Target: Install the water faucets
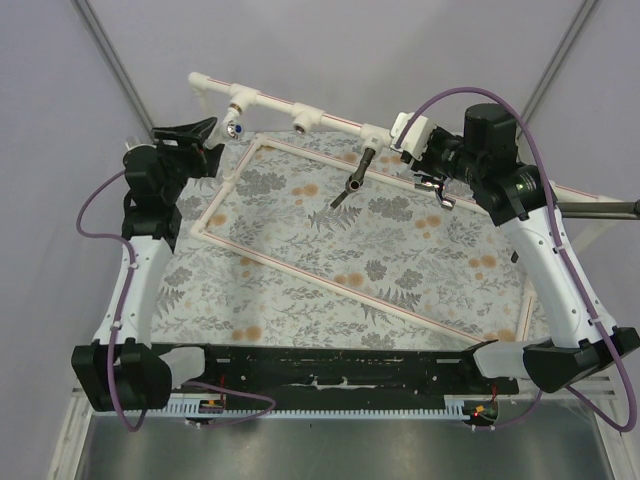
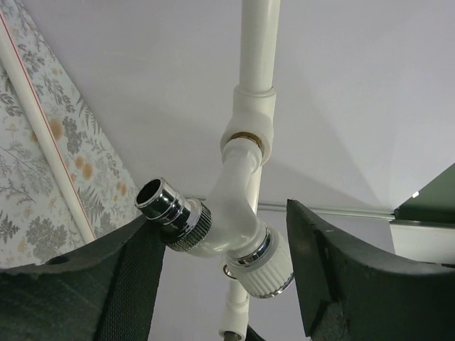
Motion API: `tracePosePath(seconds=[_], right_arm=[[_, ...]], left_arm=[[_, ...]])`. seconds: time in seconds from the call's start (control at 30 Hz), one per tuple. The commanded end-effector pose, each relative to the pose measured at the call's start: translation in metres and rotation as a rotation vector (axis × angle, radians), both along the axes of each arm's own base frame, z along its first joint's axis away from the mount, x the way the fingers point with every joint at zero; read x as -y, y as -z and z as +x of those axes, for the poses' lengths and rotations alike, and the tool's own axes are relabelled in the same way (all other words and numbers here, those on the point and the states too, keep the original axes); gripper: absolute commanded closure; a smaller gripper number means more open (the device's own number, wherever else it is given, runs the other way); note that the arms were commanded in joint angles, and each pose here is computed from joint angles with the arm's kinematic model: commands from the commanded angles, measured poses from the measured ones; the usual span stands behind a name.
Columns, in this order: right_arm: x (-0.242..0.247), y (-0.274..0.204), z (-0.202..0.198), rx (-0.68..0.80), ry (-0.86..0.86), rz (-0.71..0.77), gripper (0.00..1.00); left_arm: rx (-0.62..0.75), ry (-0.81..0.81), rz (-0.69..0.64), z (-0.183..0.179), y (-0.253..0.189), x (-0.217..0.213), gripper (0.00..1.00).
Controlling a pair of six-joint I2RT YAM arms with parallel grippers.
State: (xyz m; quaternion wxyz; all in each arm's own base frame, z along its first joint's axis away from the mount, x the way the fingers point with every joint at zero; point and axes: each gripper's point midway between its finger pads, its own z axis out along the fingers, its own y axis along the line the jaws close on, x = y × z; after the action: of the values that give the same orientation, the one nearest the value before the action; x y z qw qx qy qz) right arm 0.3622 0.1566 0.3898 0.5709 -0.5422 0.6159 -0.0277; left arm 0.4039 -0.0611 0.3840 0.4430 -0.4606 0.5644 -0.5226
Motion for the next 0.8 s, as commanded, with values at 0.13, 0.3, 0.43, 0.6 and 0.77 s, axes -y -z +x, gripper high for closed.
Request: tracePosePath(seconds=[0.13, 0.3, 0.43, 0.6, 0.77], right_arm=[[-0.003, 0.05, -0.024, -0.2, -0.025, -0.034, 1.0], [-0.002, 0.051, -0.023, -0.197, -0.02, -0.041, 1.0], [0.0, 0.049, -0.023, -0.188, -0.012, -0.045, 1.0], [-0.001, 0.049, -0.023, -0.19, -0.015, -0.041, 1.0], [-0.002, 0.05, -0.023, -0.192, -0.02, -0.038, 1.0]], left_arm=[[0.111, 0.042, -0.099, 0.012, -0.028, 0.014, 0.54], [0.143, 0.006, 0.062, 0.015, -0.022, 0.008, 0.83], [0.184, -0.022, 0.423, 0.018, -0.016, -0.001, 0.87], [0.294, 0.01, 1.129, 0.018, -0.009, -0.004, 0.88], [0.503, 0.008, 1.886, 0.011, -0.017, 0.012, 0.87]])
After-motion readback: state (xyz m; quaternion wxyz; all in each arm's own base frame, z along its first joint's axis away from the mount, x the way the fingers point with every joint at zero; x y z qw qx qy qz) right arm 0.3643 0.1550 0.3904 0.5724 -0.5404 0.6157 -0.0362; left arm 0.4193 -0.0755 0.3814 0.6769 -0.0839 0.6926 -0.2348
